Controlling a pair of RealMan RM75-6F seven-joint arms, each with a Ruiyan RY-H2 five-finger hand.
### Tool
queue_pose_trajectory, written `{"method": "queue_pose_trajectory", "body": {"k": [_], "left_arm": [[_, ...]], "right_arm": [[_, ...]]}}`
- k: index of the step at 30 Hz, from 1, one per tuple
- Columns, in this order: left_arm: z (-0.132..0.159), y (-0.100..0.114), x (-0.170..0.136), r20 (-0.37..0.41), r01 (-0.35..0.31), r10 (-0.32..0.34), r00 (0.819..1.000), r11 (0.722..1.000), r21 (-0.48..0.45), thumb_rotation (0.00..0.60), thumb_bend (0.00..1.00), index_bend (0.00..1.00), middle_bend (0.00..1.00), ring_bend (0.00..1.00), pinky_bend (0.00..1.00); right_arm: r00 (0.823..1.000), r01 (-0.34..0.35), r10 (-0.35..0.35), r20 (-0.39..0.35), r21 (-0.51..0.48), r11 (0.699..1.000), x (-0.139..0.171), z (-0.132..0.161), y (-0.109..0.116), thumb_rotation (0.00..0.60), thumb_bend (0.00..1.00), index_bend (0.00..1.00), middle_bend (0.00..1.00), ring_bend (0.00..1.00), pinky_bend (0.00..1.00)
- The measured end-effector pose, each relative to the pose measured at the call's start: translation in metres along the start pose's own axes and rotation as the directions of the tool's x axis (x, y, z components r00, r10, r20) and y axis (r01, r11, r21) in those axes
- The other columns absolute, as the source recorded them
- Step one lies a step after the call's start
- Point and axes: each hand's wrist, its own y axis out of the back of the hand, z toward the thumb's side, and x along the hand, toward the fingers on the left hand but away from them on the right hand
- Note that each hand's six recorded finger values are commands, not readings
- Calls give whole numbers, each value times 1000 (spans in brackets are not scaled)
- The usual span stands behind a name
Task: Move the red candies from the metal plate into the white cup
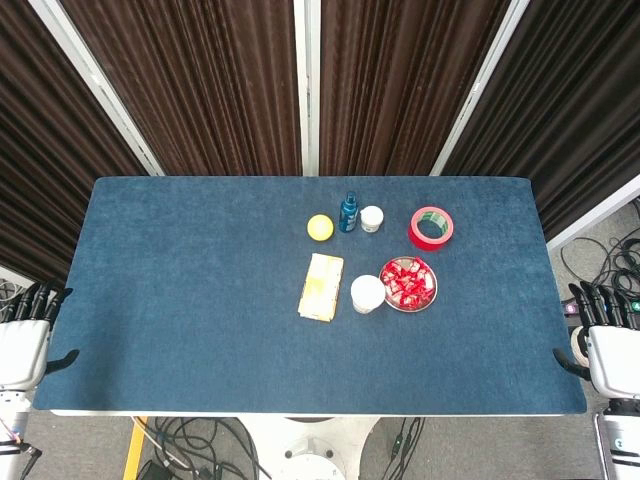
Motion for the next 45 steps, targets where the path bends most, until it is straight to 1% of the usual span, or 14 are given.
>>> {"method": "queue_pose_trajectory", "body": {"k": [6,10,14,17,20,23,26,30,33,36,42,45], "left_arm": [[-2,1,-3,-17,-52,52,998,999,8,600,0,218,169,90,163],[-4,-1,-6,-27,-50,50,998,999,6,600,0,218,169,91,163],[-5,-3,-9,-28,-43,42,999,999,-2,600,0,218,169,90,163],[-4,-4,-10,-23,-37,37,999,999,-9,600,0,218,169,91,163],[-4,-4,-11,-16,-36,35,999,999,-15,600,0,219,169,91,163],[-5,-4,-13,-16,-37,36,999,999,-19,600,0,220,169,91,163],[-6,-5,-14,-17,-32,32,999,999,-24,600,0,221,169,91,163],[-8,-8,-15,-22,-15,15,1000,999,-28,600,0,221,169,91,163],[-10,-9,-15,-28,-7,6,1000,1000,-29,600,0,221,170,91,163],[-12,-10,-14,-31,-4,3,1000,1000,-28,600,0,221,169,91,163],[-14,-11,-14,-36,1,-2,999,999,-35,600,0,222,169,91,163],[-15,-13,-14,-39,5,-7,999,999,-38,600,0,222,169,91,163]], "right_arm": [[1000,-2,1,-18,-31,1000,0,2,3,600,92,85,64,0,10],[999,-6,4,-33,-48,999,-1,6,3,600,93,122,68,0,10],[998,-14,10,-58,-59,998,-8,12,3,600,101,213,75,0,10],[996,-23,18,-84,-59,998,-19,20,0,600,114,291,76,0,12],[992,-43,36,-119,-51,998,-35,32,-6,600,137,346,80,0,18],[985,-72,65,-162,-33,997,-55,50,-16,600,151,383,87,0,20],[974,-109,106,-201,-1,994,-76,70,-30,600,151,407,90,0,21],[954,-172,179,-241,48,984,-104,100,-58,600,150,426,89,0,21],[942,-206,221,-253,84,975,-121,117,-79,600,149,440,89,0,21],[933,-226,249,-260,115,967,-136,132,-97,600,150,447,89,0,20],[919,-251,286,-273,158,955,-155,159,-121,600,151,453,80,0,7],[914,-254,299,-275,186,949,-158,165,-130,600,150,453,63,0,0]]}}
